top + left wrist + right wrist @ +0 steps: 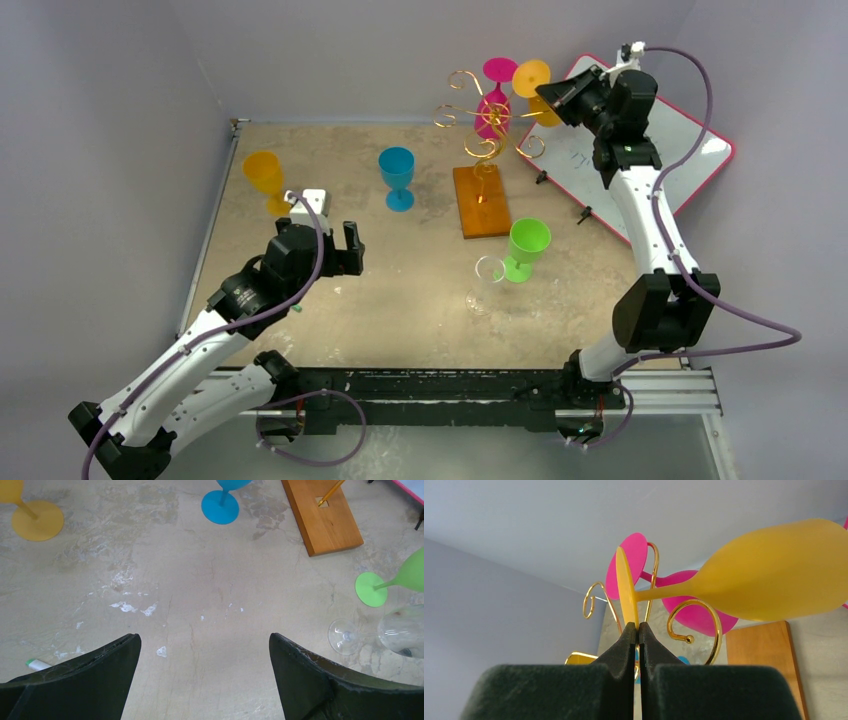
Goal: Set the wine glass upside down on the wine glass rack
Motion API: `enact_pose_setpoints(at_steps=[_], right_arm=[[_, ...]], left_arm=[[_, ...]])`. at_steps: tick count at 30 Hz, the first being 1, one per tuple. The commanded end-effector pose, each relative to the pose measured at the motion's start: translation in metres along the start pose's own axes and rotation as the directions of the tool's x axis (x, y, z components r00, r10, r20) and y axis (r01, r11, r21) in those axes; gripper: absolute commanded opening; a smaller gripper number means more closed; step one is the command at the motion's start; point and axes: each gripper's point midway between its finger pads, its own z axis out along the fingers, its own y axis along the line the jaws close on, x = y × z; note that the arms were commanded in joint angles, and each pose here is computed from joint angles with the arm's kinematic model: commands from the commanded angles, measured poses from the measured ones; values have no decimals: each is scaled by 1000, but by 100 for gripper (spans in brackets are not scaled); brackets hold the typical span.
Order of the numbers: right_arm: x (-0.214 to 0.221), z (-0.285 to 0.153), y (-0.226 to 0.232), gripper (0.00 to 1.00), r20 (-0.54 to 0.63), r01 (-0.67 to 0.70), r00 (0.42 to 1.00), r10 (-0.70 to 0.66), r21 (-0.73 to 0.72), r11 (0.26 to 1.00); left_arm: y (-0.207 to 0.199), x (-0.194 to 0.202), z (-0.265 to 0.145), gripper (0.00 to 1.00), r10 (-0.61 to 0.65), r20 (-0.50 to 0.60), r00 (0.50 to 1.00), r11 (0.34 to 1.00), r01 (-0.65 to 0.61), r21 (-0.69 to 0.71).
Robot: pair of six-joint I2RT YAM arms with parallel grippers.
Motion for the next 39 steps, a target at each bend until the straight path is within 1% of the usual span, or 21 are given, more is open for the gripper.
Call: enact_pose_setpoints(at_steps=[1,7,23,39], right_arm=[[-8,-3,17,0,11,21,1000,-20,-81,997],[-3,-5,17,0,-11,27,1000,-28,-85,996],[3,-21,18,0,-22,36,999,-38,-80,996],[-3,-37,10,0,23,37,999,-36,-29,999]], left_arm=[[-5,-12,0,100,-2,45,999,1000,1,22],[-5,-11,0,100,-3,44,999,1000,2,21],[-5,-11,0,100,-3,43,999,1000,2,22],[-4,-11,0,100,-2,43,999,1000,1,17]])
